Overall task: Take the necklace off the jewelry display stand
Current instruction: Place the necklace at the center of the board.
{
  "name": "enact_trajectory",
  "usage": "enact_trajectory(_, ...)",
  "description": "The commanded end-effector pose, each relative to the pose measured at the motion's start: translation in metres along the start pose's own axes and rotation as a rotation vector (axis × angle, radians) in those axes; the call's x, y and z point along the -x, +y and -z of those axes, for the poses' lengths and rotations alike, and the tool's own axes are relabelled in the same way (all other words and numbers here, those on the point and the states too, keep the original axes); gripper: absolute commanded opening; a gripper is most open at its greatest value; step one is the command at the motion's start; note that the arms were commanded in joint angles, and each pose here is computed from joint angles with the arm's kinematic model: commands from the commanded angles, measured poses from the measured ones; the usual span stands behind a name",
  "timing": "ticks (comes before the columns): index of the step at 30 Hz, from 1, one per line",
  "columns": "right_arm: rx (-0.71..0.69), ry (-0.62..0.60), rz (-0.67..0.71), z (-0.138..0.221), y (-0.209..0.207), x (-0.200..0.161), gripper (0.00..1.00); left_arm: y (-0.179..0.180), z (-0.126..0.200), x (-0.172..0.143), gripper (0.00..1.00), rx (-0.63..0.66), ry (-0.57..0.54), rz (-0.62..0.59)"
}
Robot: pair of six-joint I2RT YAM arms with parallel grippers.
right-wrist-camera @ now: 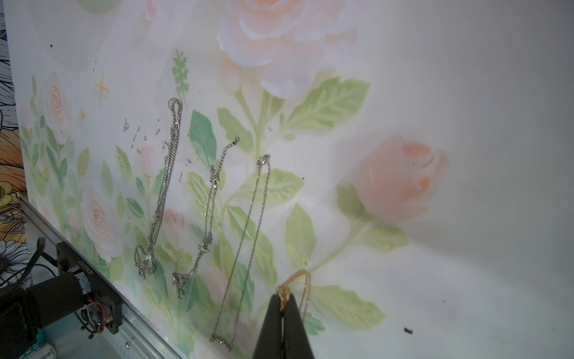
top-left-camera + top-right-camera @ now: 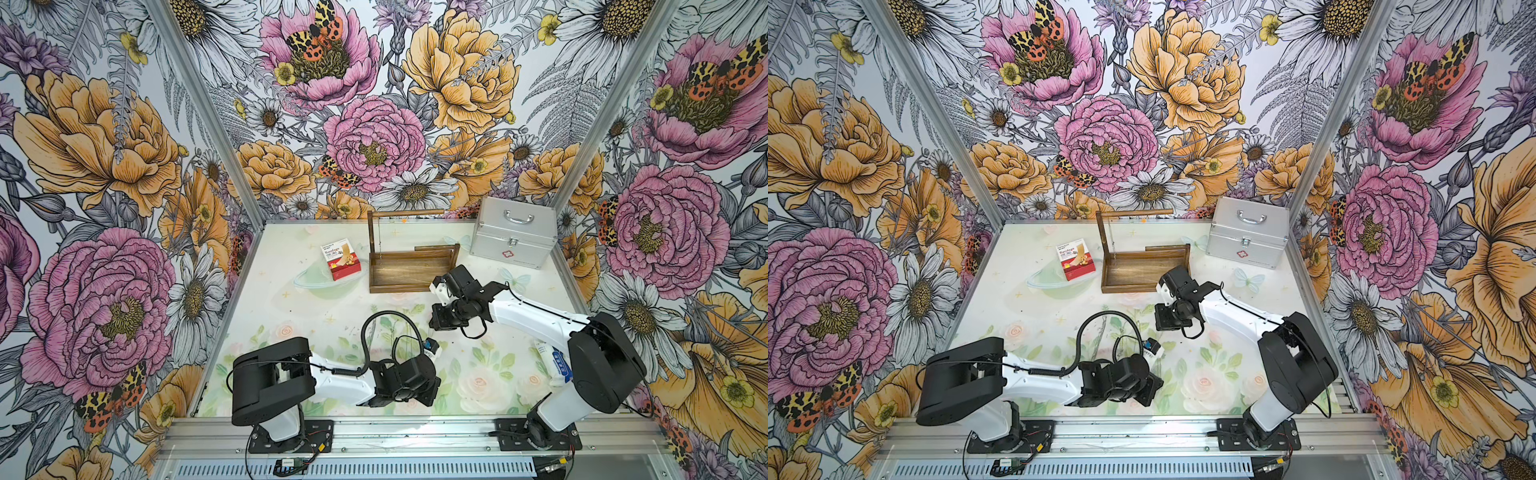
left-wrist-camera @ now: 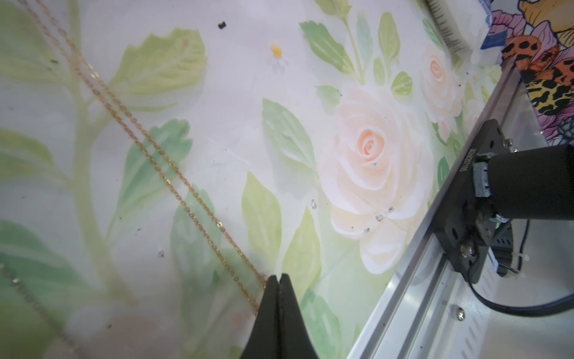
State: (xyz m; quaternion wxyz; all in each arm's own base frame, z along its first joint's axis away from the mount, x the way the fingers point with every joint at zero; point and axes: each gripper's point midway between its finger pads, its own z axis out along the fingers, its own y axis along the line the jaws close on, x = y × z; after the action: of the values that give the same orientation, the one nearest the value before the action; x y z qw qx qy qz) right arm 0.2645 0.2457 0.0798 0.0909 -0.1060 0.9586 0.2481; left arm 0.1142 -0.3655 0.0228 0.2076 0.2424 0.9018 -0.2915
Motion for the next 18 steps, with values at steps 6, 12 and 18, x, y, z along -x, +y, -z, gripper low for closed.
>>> enact_trajectory(6, -0.012, -0.031, 0.007, -0.002, 0.001, 0.015, 0.00, 0.000, -0.007, 0.000, 0.00, -0.015, 0.015, 0.018)
enact_trajectory(12, -0.020, -0.029, -0.002, -0.004, -0.002, 0.017, 0.00, 0.003, -0.010, -0.007, 0.00, -0.009, 0.038, 0.025)
enact_trajectory(18, -0.029, -0.035, -0.013, -0.005, -0.005, 0.022, 0.00, 0.007, -0.010, -0.015, 0.00, -0.007, 0.061, 0.038)
